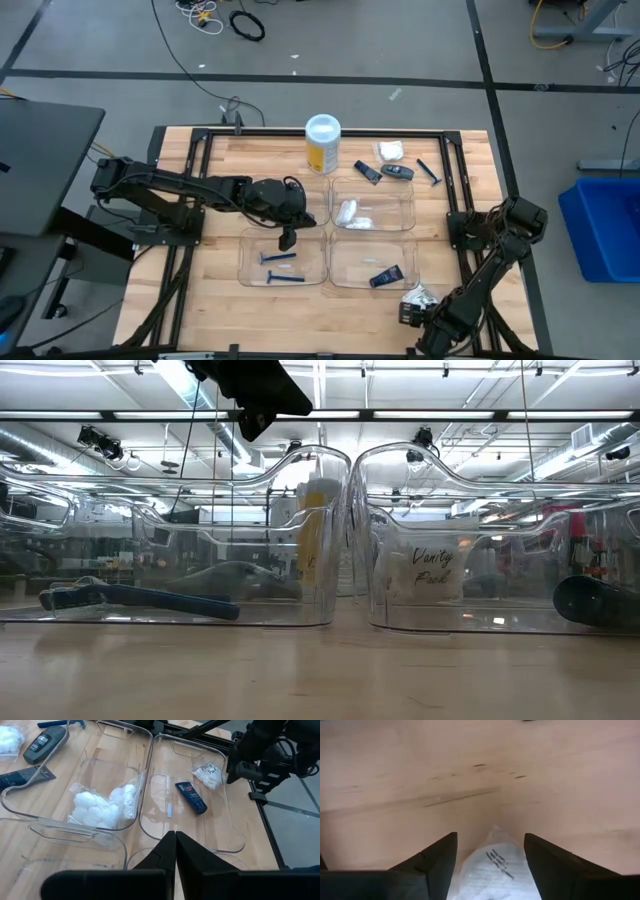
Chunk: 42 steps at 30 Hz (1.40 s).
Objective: Pick & Place Travel size toiletries
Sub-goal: Put the transparent vanity pack into the top right transparent bin
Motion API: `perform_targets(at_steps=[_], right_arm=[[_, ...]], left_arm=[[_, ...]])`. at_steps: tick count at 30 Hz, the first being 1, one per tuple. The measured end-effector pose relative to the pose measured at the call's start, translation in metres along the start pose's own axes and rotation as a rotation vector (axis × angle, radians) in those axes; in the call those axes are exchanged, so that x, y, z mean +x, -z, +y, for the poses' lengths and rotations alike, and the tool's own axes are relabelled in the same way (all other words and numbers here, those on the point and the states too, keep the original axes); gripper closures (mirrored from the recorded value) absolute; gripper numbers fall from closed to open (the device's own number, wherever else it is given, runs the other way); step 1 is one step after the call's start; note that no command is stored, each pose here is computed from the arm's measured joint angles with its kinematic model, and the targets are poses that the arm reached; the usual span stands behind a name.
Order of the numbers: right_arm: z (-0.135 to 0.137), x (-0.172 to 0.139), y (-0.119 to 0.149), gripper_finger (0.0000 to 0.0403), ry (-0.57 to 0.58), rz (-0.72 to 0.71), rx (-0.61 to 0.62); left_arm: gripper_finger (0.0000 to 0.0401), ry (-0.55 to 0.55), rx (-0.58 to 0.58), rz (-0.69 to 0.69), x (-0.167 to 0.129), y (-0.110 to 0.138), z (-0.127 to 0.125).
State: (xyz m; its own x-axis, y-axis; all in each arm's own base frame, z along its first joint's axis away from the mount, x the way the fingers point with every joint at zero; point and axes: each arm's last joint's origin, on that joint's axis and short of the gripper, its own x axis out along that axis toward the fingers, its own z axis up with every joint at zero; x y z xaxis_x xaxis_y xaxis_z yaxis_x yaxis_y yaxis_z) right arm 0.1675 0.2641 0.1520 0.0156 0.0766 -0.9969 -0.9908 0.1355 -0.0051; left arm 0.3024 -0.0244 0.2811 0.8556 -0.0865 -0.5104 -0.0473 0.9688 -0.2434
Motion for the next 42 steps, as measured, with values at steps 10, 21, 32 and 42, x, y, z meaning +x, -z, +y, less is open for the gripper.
perform_targets(at_steps=[10, 21, 32, 42], right_arm=[[0.0012, 0.0095, 0.0032, 0.0191, 0.011, -0.024, -0.006], [0.0009, 0.0095, 0.0026, 0.0259, 0.014, -0.030, -0.035], [-0.0001, 0.0095, 0.0002, 0.0299, 0.024, -0.056, -0.036], [-0.0001, 0.0095, -0.0001, 0.0323, 0.022, -0.060, -0.036]], left_arm=[[0.0394, 0.000, -0.006, 0.000, 0.0000, -0.0001, 0.0000], [0.0384, -0.008, 0.001, -0.002, 0.0000, 0.0000, 0.0002], [0.0389, -0.019, 0.002, 0.036, -0.0001, 0.0036, 0.0014], [0.0390, -0.019, 0.002, 0.035, -0.0001, 0.0036, 0.0013]])
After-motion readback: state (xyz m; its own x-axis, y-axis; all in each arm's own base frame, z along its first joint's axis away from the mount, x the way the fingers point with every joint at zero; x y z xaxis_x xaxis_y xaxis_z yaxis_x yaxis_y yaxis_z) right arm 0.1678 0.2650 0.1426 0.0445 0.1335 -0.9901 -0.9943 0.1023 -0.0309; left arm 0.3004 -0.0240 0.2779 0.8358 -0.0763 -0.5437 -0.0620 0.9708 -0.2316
